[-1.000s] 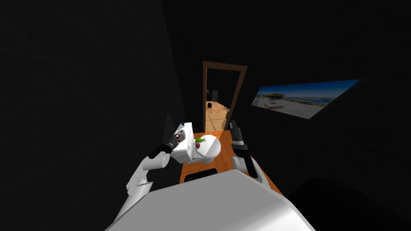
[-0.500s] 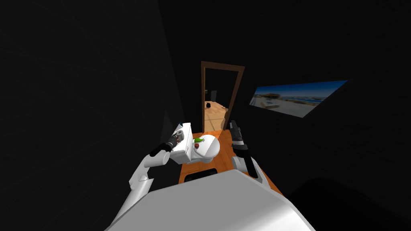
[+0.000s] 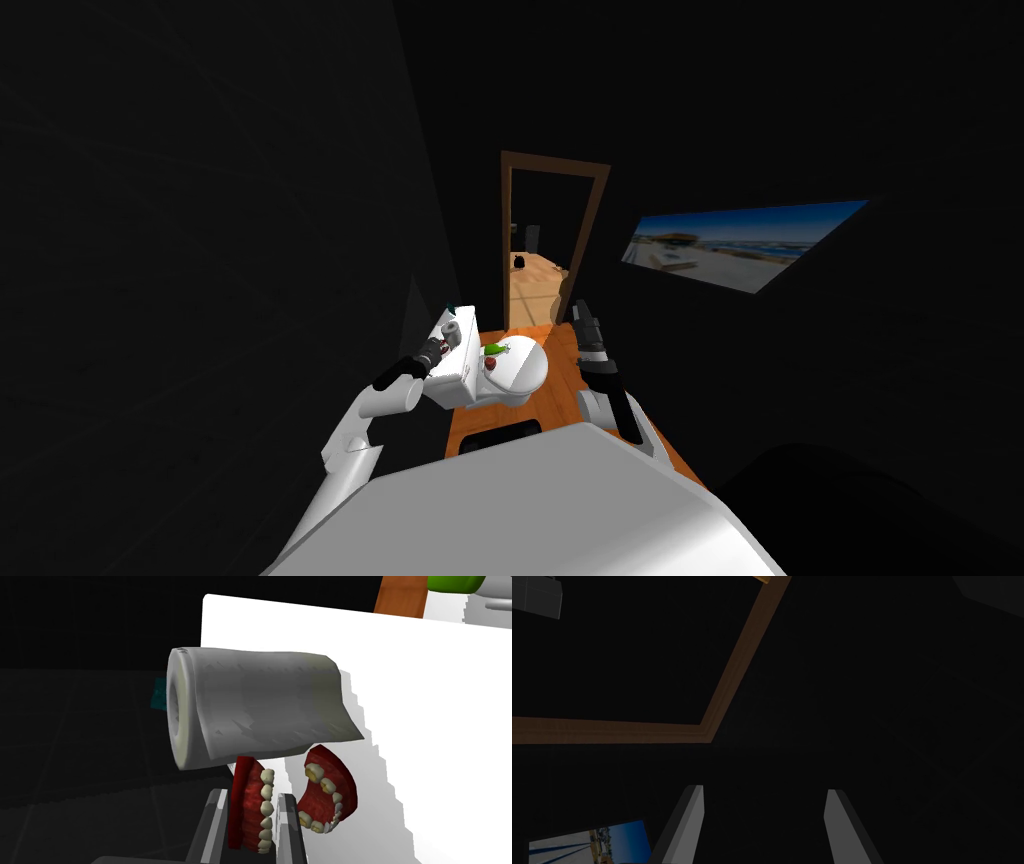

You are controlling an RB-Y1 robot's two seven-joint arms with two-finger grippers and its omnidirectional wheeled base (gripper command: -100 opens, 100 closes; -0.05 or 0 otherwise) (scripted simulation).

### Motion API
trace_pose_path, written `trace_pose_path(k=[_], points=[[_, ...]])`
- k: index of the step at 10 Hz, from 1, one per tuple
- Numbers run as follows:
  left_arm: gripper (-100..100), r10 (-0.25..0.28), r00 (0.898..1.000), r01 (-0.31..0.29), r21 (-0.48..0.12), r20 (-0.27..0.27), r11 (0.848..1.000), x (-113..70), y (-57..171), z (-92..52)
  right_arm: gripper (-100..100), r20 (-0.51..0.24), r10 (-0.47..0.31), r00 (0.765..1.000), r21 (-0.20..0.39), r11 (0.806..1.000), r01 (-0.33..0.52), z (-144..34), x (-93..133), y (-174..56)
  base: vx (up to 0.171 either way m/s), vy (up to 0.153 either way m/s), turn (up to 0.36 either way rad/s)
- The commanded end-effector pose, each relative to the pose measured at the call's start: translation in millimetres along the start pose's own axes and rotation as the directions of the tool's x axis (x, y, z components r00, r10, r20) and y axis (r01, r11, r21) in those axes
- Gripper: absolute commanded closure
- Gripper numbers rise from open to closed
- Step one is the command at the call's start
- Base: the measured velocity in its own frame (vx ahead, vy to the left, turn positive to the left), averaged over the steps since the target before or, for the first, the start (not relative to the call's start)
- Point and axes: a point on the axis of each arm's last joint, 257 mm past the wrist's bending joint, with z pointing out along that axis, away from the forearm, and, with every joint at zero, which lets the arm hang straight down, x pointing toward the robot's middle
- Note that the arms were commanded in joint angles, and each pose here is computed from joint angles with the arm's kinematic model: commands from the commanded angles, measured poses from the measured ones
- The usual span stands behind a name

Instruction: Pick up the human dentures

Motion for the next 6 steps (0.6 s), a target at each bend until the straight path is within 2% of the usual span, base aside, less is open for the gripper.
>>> trace_pose_path(k=[1,2,5,6], points=[[0,0.0,1.0,0.0,0.0,0.0,1.0,0.0,0,0.0,0,0.0,0.0,1.0,0.0,1.0,0.0,0.0,0,0,0.0,0.0,0.0],[100,0.005,1.0,-0.005,0.004,-0.008,1.0,6.3,-1,-6.1,0,0.0,0.0,1.0,0.0,1.0,0.0,0.0,0,0,0.0,0.006,0.092],[100,0.012,1.0,-0.012,0.003,-0.023,1.0,17.5,0,-18.9,0,0.0,0.0,1.0,0.0,1.0,0.0,0.0,0,0,0.001,0.012,0.064],[100,0.01,1.0,-0.01,0.004,-0.02,1.0,15.1,-1,-15.4,0,0.0,0.0,1.0,0.0,1.0,0.0,0.0,0,0,0.0,0.0,0.0]])
